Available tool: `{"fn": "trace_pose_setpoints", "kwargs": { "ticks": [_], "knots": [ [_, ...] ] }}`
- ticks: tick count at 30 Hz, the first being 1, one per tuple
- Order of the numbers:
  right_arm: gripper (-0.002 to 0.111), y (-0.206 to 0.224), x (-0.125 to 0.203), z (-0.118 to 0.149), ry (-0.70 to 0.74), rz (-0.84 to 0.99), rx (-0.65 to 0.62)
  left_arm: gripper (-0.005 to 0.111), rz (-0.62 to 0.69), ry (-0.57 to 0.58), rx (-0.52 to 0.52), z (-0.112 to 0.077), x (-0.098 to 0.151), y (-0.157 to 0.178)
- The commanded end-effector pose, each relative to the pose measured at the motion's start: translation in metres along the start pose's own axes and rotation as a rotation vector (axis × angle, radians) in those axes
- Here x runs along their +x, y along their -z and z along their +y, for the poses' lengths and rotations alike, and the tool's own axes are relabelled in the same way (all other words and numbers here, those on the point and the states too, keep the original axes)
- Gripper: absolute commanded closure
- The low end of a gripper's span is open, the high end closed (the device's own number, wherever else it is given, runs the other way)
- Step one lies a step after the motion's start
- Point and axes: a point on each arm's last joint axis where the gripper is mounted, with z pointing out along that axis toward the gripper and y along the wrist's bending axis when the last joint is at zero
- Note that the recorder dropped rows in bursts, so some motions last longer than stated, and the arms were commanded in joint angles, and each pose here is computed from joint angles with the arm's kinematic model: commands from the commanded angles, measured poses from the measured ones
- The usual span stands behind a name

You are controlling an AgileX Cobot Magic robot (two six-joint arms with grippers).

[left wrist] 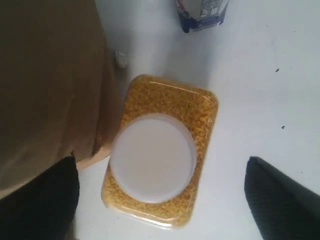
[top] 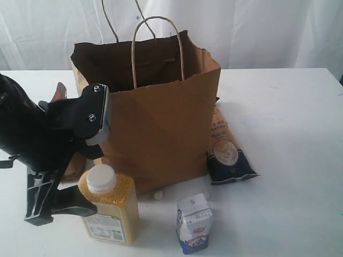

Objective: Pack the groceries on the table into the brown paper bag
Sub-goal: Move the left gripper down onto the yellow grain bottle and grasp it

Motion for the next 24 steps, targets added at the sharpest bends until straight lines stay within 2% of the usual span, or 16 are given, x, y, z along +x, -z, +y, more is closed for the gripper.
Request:
{"fn": "trace_pose_setpoints", "kwargs": {
  "ticks": [1, 24],
  "knots": [
    [0.108, 0.0, -0.001, 0.0, 0.002, -0.019, 0.006, 0.018, -0.027, 0.007, 0.036, -0.001, -0.002, -0.005],
    [0.108, 0.0, -0.001, 0.0, 0.002, -0.019, 0.006, 0.018, -0.021, 0.04, 0.148, 0.002, -0.001, -0.035]
  ]
}}
